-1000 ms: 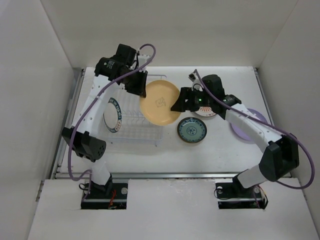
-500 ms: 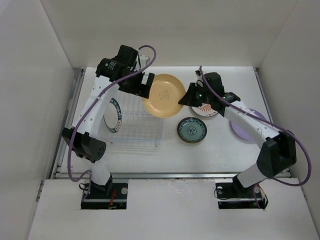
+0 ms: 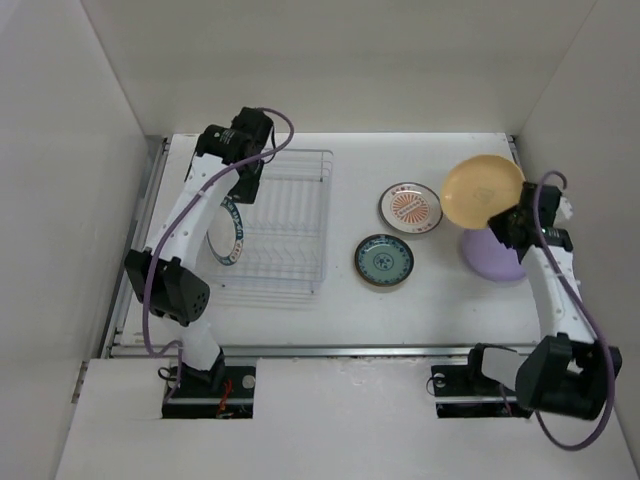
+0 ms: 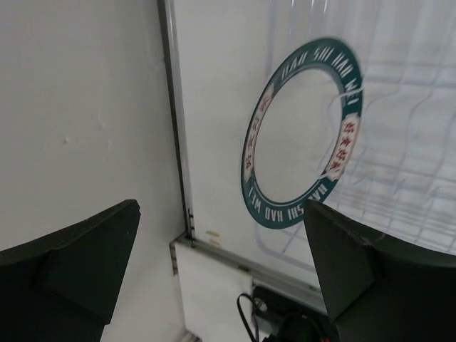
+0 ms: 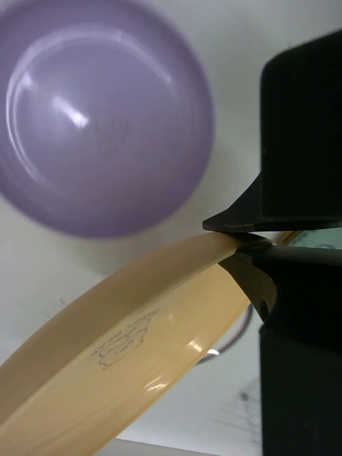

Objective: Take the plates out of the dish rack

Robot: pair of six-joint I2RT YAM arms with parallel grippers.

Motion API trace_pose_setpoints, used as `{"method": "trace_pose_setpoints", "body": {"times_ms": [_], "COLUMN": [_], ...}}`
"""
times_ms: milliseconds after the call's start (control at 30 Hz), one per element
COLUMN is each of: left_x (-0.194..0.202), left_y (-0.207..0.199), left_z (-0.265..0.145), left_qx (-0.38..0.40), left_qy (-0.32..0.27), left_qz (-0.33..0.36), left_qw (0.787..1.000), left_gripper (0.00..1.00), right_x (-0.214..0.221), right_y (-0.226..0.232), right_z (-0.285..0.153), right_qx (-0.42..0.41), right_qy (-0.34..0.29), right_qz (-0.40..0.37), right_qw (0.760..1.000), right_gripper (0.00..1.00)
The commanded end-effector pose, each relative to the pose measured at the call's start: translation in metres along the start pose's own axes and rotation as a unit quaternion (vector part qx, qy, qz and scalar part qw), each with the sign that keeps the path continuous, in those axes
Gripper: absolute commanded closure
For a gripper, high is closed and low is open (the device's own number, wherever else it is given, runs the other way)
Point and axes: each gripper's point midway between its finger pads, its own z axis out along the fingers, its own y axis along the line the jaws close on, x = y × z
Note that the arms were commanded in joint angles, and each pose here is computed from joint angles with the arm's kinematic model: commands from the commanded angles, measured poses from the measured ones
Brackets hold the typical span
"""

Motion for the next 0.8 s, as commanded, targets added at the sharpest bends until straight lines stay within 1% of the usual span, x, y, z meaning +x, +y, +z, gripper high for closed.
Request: {"method": "trace_pose_setpoints", "body": {"times_ms": [0, 33, 67, 167, 200, 267, 333, 367, 433, 500, 567, 600, 633, 767], "left_x": [0.039, 0.044, 0.048, 0.056, 0.059, 0.062, 0.066, 0.066, 0.066, 0.066, 0.064, 0.064, 0.064, 0.064], "left_y": [0.013, 0.010, 0.009, 0.005, 0.008, 0.004, 0.002, 0.000, -0.001, -0.001, 0.000, 0.000, 0.000, 0.000], "left_z": [0.024, 0.027, 0.030, 0.039, 0.042, 0.045, 0.050, 0.050, 0.052, 0.052, 0.051, 0.051, 0.051, 0.051], "left_qx": [-0.022, -0.011, -0.005, -0.002, -0.005, 0.008, 0.013, 0.018, 0.018, 0.018, 0.018, 0.019, 0.019, 0.019], "left_qy": [0.077, 0.087, 0.097, 0.104, 0.111, 0.117, 0.127, 0.128, 0.131, 0.131, 0.128, 0.128, 0.128, 0.128], "left_qz": [0.001, -0.001, -0.001, -0.003, -0.005, -0.011, -0.010, -0.011, -0.009, -0.009, -0.011, -0.007, -0.007, -0.007], "left_qw": [0.997, 0.996, 0.995, 0.995, 0.994, 0.993, 0.992, 0.992, 0.991, 0.991, 0.992, 0.992, 0.992, 0.992], "left_gripper": [0.00, 0.00, 0.01, 0.01, 0.01, 0.01, 0.03, 0.04, 0.04, 0.04, 0.04, 0.04, 0.04, 0.04], "right_x": [-0.028, -0.037, -0.035, -0.038, -0.033, -0.033, -0.035, -0.031, -0.028, -0.016, 0.001, 0.001, 0.008, 0.014], "right_y": [-0.049, -0.063, -0.076, -0.102, -0.112, -0.121, -0.118, -0.118, -0.113, -0.105, -0.103, -0.103, -0.104, -0.116], "right_z": [-0.025, -0.029, -0.034, -0.037, -0.034, -0.030, -0.029, -0.025, -0.019, -0.013, -0.001, -0.001, 0.002, 0.012], "right_qx": [0.076, 0.093, 0.108, 0.155, 0.174, 0.186, 0.180, 0.182, 0.171, 0.150, 0.140, 0.140, 0.134, 0.150], "right_qy": [-0.090, -0.115, -0.121, -0.146, -0.140, -0.139, -0.136, -0.125, -0.098, -0.056, -0.013, -0.013, 0.002, 0.012], "right_qz": [0.070, 0.086, 0.096, 0.125, 0.131, 0.141, 0.147, 0.146, 0.157, 0.174, 0.196, 0.201, 0.212, 0.225], "right_qw": [0.991, 0.985, 0.982, 0.969, 0.966, 0.962, 0.963, 0.964, 0.968, 0.972, 0.970, 0.969, 0.968, 0.963], "right_gripper": [1.00, 1.00, 1.00, 1.00, 1.00, 1.00, 1.00, 0.99, 0.94, 0.93, 0.93, 0.93, 0.91, 0.77]}}
